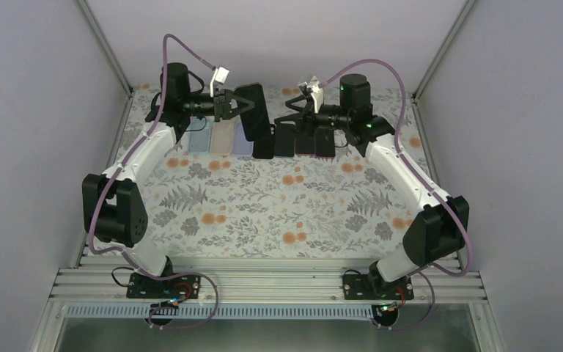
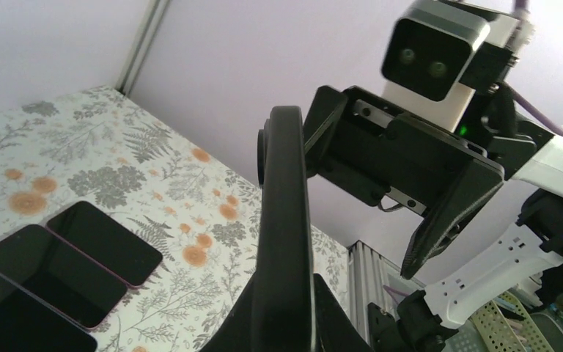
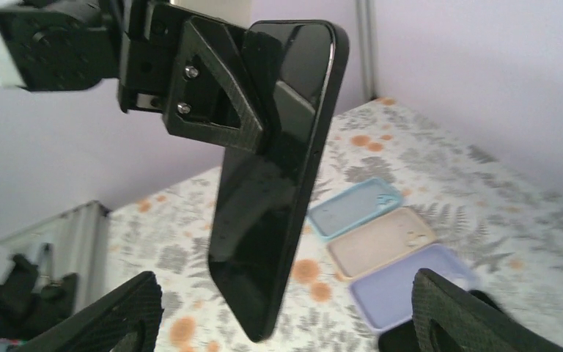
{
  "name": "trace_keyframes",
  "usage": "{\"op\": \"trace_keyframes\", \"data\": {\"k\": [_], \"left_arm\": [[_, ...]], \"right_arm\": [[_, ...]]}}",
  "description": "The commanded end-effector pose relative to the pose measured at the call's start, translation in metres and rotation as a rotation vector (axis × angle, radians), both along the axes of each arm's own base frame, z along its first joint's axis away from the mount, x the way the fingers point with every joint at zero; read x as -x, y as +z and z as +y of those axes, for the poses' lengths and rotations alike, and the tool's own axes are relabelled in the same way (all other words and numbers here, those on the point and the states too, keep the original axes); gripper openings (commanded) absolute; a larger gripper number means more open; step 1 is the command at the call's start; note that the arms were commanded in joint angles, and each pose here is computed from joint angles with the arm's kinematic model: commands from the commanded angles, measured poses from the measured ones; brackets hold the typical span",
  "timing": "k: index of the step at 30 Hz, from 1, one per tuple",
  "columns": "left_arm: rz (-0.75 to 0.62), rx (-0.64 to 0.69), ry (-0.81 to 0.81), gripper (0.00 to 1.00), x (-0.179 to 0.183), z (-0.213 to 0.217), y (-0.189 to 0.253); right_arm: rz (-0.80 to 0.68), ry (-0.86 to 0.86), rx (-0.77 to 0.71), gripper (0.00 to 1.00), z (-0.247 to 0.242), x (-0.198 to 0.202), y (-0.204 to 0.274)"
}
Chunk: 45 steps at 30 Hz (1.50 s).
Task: Take the phone out of the phone case
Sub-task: Place the phone at the center of the board.
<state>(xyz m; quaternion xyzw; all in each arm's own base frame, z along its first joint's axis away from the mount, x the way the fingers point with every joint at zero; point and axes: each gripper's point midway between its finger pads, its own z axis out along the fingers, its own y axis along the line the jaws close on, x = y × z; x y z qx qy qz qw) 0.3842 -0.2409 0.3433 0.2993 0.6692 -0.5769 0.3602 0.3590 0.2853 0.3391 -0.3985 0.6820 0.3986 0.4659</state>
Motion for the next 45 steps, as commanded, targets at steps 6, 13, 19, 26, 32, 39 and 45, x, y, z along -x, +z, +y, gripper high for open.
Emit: {"op": "trace_keyframes", "data": {"k": [6,13,19,26,32,39,45], "left_arm": [[-0.168,0.049,-0.091,0.02,0.028,-0.015,0.042],[-0.192,0.056,-0.135,0.02,0.039,-0.029,0.048],[-0.193,0.059,-0.140,0.02,0.039,-0.033,0.049],[-0.191,0.054,-0.126,0.04,0.038,-0.035,0.048],[-0.194,0.038,-0.103,0.51,0.036,-0.034,0.047],[-0.195,-0.009,-0.038,1.00,0.025,-0.032,0.042],[-0.208,-0.073,0.044,1.00,0.010,-0.029,0.033]], "right_arm": [[0.189,0.191,-0.156,0.72,0.015,0.024,0.006],[0.228,0.200,-0.166,0.58,0.019,0.018,0.001],[0.248,0.235,-0.180,0.38,0.023,0.023,0.002],[0.252,0.266,-0.186,0.07,0.024,0.029,0.007],[0.234,0.224,-0.186,0.04,0.011,0.021,0.014],[0.206,0.121,-0.159,0.04,-0.018,0.007,0.008],[0.259,-0.016,-0.125,0.04,-0.068,-0.020,-0.017]]}}
